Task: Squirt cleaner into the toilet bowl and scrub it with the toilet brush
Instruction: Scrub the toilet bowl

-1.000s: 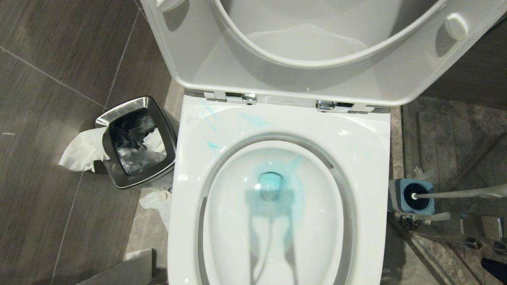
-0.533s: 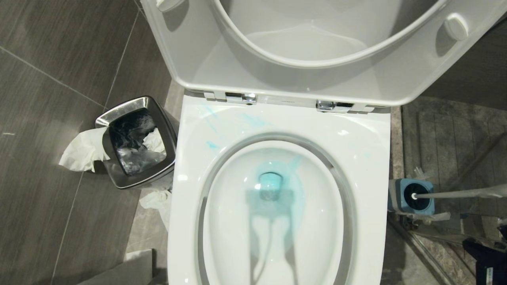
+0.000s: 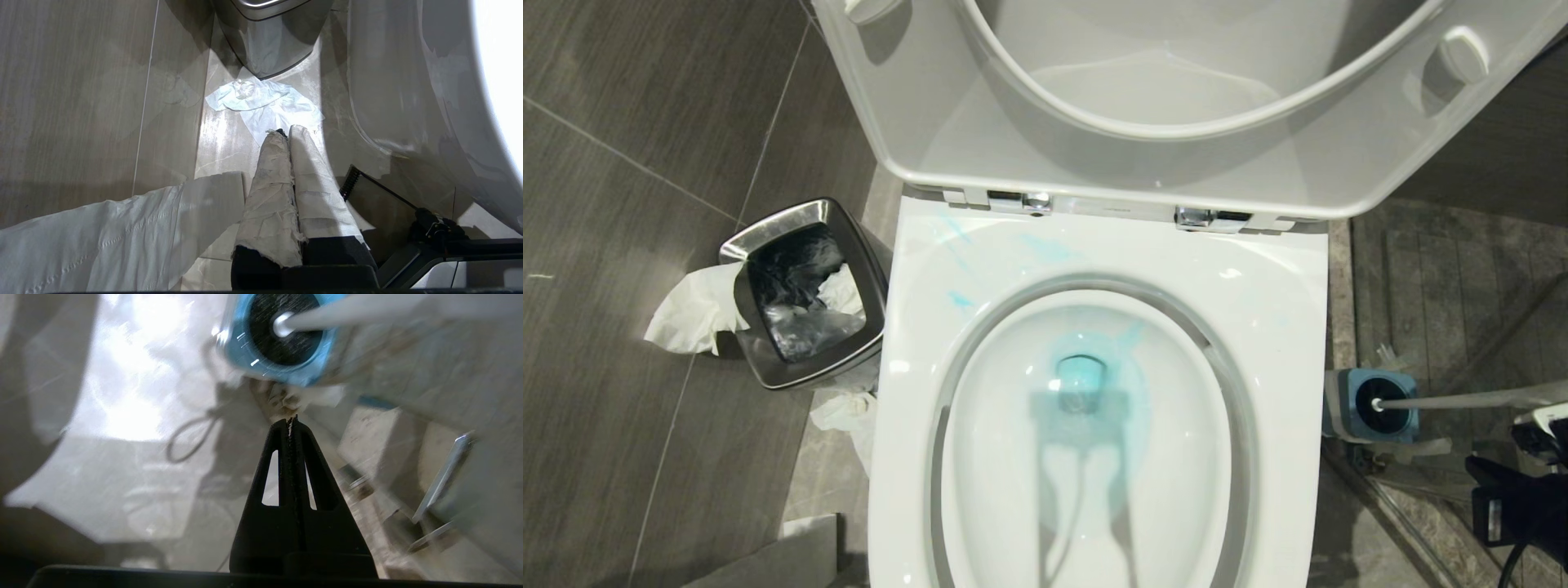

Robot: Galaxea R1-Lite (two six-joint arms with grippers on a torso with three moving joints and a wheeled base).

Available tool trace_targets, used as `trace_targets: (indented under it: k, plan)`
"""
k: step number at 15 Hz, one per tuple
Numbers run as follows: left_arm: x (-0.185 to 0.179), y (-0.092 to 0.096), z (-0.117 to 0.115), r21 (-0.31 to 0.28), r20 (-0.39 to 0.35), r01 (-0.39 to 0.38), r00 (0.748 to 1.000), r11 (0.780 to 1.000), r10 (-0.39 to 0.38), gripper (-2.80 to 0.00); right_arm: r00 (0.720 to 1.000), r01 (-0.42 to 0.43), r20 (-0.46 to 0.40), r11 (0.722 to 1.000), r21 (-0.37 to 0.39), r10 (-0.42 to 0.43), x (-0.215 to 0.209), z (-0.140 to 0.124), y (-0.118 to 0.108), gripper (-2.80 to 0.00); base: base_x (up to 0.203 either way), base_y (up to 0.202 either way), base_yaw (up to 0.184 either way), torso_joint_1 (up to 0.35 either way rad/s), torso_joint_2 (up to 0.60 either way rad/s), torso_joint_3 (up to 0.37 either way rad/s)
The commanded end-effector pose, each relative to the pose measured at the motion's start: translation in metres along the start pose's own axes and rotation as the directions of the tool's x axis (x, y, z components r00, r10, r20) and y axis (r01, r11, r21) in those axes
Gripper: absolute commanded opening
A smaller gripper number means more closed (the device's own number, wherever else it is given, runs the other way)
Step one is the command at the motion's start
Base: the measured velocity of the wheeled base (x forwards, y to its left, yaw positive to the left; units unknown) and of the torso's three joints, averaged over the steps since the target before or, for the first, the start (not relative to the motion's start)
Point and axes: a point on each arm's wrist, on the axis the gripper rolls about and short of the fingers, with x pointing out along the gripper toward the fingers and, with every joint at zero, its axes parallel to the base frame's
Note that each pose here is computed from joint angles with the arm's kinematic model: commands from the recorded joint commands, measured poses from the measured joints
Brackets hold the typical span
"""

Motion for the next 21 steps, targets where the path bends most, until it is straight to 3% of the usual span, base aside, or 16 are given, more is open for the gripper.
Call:
trace_targets:
  k: [1,3,4,5,21]
  plan:
    - [0.0,0.0,0.0,0.001,0.0,0.0,1.0,1.0,0.0,-2.8,1.0,-0.002,-0.011,1.0,-0.001,0.002,0.006,-0.002,0.0,-2.8,0.0,0.0,0.0,0.0,0.0,0.0]
    - [0.0,0.0,0.0,0.001,0.0,0.0,1.0,1.0,0.0,-2.8,1.0,-0.001,-0.01,1.0,-0.001,0.001,0.006,-0.003,0.0,-2.8,0.0,0.0,0.0,0.0,0.0,0.0]
    - [0.0,0.0,0.0,0.001,-0.003,0.0,1.0,1.0,0.0,-2.8,1.0,-0.001,-0.009,1.0,-0.004,0.001,0.005,-0.002,0.0,-2.35,0.0,0.0,0.0,0.0,0.0,0.0]
    - [0.0,0.0,0.0,0.001,-0.001,0.0,1.0,1.0,0.0,-2.8,1.0,0.0,-0.006,1.0,-0.012,0.0,0.006,-0.002,0.0,0.0,0.0,0.0,0.0,0.0,0.0,0.0]
    - [0.0,0.0,0.0,0.001,-0.001,0.0,1.0,1.0,0.0,-2.8,0.977,0.096,0.193,0.995,-0.026,-0.089,-0.008,0.03,-0.014,0.0,0.0,0.0,0.0,0.0,0.0,0.0]
